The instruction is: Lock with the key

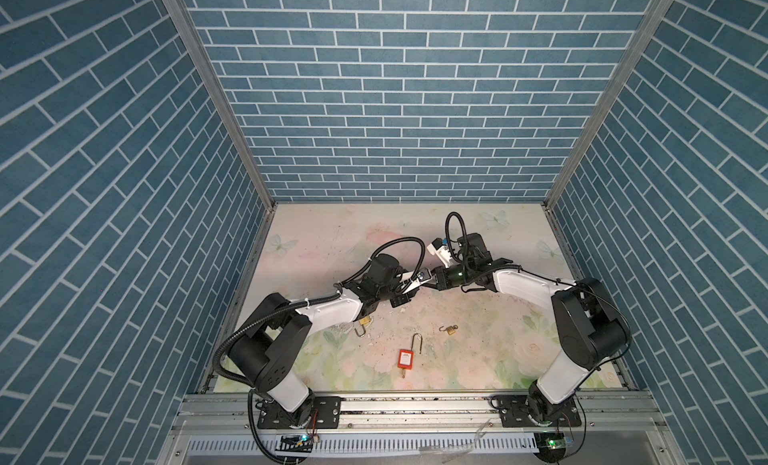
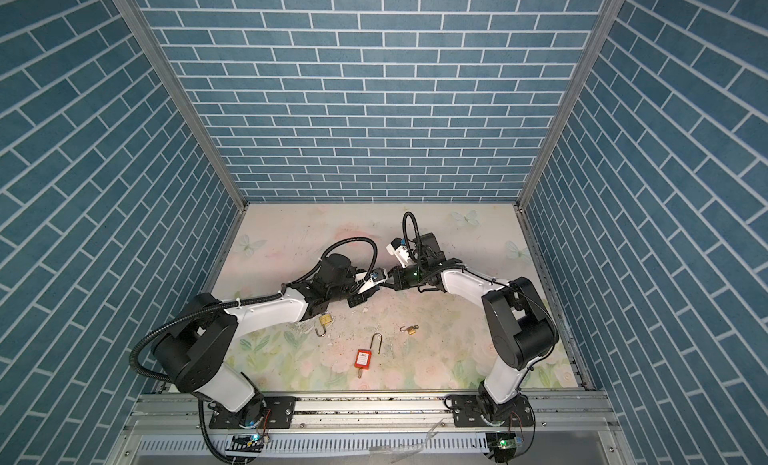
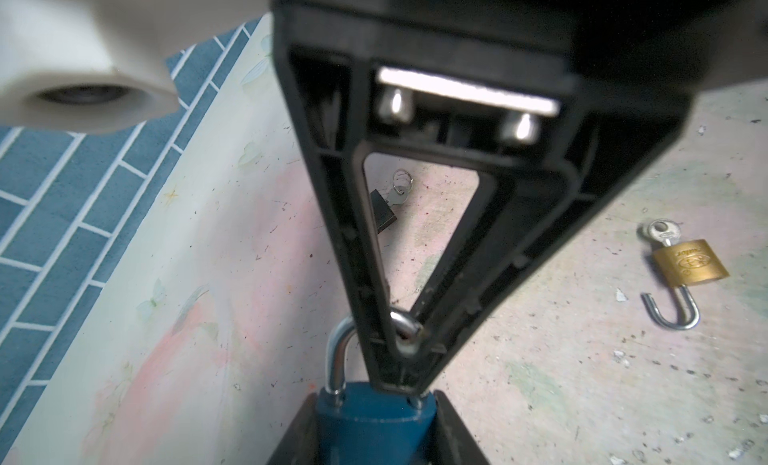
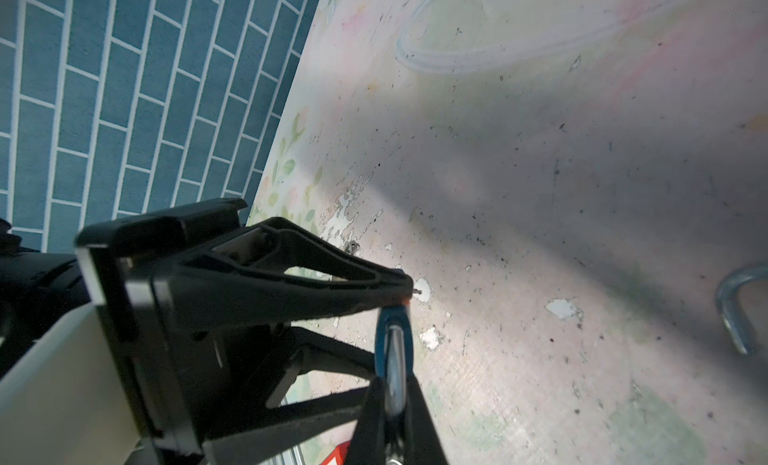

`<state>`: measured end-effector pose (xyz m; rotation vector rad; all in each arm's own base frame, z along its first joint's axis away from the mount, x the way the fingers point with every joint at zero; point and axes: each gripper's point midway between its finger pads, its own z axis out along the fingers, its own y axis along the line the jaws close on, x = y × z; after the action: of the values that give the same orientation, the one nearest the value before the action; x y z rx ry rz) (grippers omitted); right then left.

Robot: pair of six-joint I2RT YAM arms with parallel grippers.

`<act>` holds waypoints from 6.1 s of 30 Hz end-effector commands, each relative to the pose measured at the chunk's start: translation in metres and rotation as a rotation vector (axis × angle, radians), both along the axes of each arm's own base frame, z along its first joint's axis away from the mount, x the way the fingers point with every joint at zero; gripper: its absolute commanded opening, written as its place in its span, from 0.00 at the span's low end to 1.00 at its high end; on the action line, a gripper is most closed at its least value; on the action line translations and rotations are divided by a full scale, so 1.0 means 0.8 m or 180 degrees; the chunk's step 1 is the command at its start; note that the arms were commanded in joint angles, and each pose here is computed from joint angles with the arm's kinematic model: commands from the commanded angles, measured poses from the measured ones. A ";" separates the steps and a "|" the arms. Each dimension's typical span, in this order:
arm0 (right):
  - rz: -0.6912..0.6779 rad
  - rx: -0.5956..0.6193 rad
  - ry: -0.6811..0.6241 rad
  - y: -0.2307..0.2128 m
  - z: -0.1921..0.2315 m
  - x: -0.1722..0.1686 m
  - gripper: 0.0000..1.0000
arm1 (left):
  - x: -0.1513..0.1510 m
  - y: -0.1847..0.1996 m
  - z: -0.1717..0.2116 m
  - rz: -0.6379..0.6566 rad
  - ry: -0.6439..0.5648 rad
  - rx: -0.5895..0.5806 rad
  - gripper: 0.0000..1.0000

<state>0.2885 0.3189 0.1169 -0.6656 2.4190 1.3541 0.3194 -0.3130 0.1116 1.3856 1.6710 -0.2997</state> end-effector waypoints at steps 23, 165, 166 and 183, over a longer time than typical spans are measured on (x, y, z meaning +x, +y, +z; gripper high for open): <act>0.0481 -0.0088 0.0969 0.030 -0.078 -0.102 0.00 | -0.003 -0.080 0.334 -0.0581 -0.2046 -0.2230 0.00; 0.0402 0.0109 0.0488 0.002 0.001 -0.075 0.00 | -0.042 -0.037 0.159 -0.0585 -0.1090 -0.0904 0.00; 0.0405 0.0116 0.0504 0.004 -0.002 -0.075 0.00 | -0.042 -0.041 0.167 -0.0594 -0.1129 -0.0964 0.00; 0.0491 0.0073 0.0817 0.029 -0.055 -0.095 0.00 | -0.038 -0.084 0.289 -0.0647 -0.1768 -0.1946 0.00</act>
<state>0.2705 0.3227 0.1067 -0.6467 2.4290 1.4928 0.2934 -0.3065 0.0934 1.4051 1.6914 -0.2771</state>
